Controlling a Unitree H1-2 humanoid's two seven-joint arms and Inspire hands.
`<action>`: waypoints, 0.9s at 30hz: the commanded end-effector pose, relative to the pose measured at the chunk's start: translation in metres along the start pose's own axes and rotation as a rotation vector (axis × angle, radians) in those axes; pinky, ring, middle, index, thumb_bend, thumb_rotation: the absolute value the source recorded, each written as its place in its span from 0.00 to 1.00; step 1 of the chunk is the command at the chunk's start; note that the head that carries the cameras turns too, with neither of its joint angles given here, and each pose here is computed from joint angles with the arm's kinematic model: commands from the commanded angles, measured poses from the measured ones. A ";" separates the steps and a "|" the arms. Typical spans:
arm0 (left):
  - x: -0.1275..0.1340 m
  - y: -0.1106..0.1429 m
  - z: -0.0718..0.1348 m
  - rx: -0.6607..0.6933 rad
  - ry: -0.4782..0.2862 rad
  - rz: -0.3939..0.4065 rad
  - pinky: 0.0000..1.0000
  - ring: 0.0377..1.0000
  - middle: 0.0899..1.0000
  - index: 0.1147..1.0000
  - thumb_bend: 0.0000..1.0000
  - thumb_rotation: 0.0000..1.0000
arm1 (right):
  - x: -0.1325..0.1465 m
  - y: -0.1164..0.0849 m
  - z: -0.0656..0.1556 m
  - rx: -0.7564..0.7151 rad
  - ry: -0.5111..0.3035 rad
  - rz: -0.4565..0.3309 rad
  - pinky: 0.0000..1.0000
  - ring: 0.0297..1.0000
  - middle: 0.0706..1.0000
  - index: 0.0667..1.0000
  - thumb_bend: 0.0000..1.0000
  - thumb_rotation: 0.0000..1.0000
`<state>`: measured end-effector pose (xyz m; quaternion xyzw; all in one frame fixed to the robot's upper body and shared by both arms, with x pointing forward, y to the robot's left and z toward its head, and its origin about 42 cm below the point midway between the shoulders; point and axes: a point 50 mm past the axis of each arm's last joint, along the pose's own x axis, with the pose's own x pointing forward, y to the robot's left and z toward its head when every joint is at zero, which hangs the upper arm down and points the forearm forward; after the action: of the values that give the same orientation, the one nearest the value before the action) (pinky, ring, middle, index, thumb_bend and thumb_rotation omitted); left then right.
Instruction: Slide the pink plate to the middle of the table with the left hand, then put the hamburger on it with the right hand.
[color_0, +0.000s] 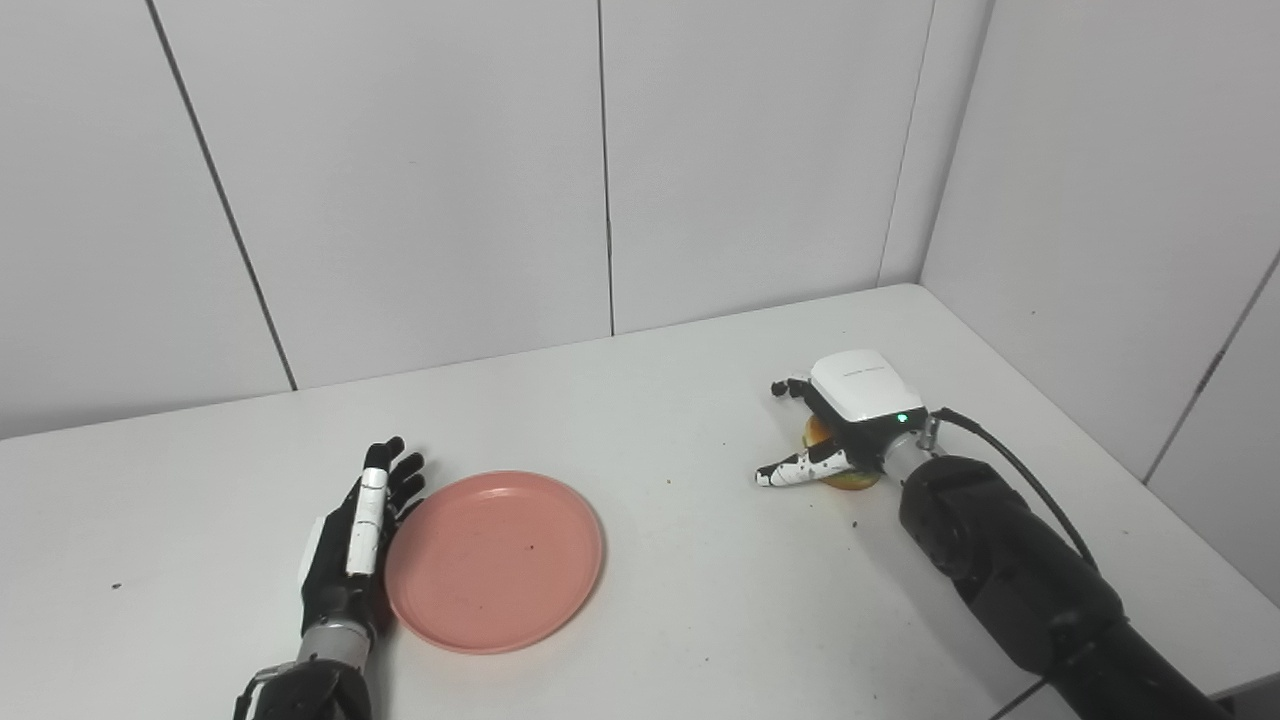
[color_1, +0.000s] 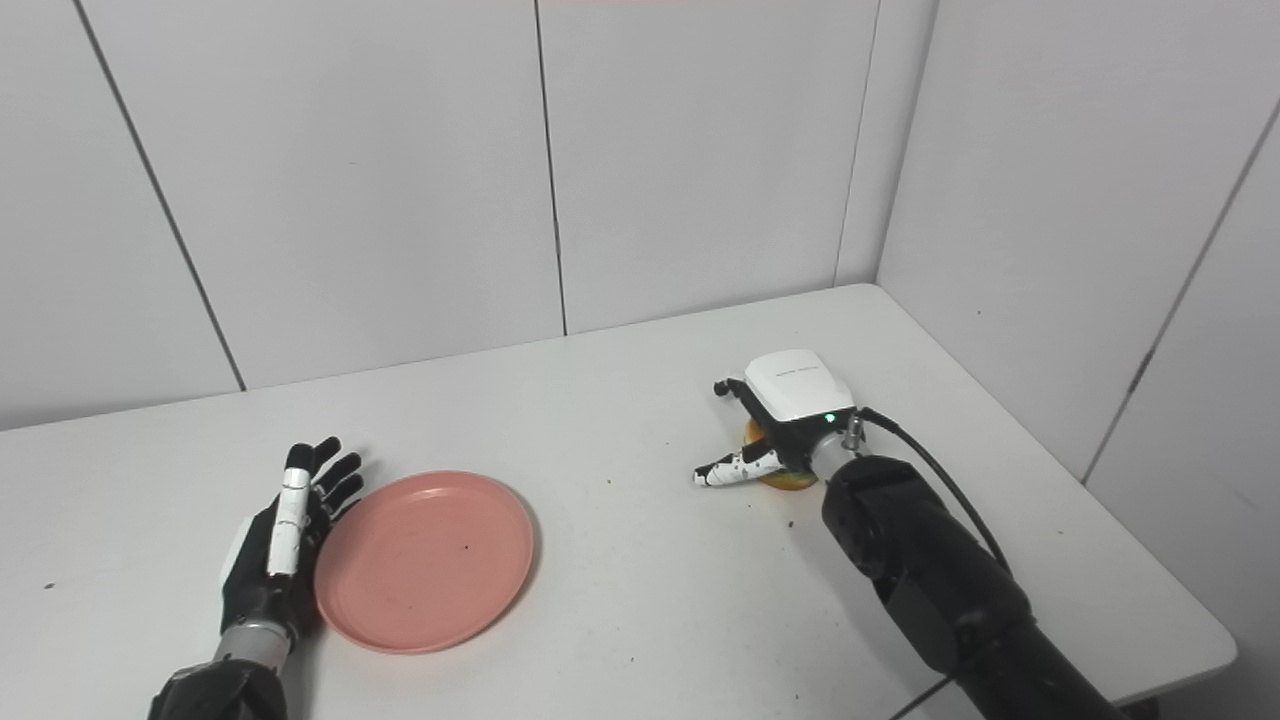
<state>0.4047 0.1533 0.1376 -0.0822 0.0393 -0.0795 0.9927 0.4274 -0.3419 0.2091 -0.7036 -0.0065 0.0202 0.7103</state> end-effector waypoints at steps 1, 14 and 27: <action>0.005 -0.006 0.014 0.008 -0.042 -0.020 0.85 0.90 0.86 0.85 0.82 0.87 | 0.010 -0.031 -0.009 -0.033 0.027 -0.075 0.69 0.74 0.74 0.74 0.89 0.68; 0.003 -0.006 0.016 0.017 -0.040 -0.028 0.85 0.90 0.87 0.86 0.83 0.88 | 0.003 -0.015 -0.021 -0.005 0.069 -0.020 0.66 0.72 0.74 0.74 0.89 0.69; 0.003 -0.007 0.021 0.024 -0.042 -0.032 0.89 0.91 0.87 0.87 0.81 0.89 | -0.008 0.011 -0.033 0.096 0.149 0.001 0.49 0.65 0.72 0.73 0.84 0.59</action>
<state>0.4024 0.1536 0.1412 -0.0785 0.0417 -0.0841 0.9925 0.4188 -0.3648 0.1891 -0.6711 0.0444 -0.0019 0.7400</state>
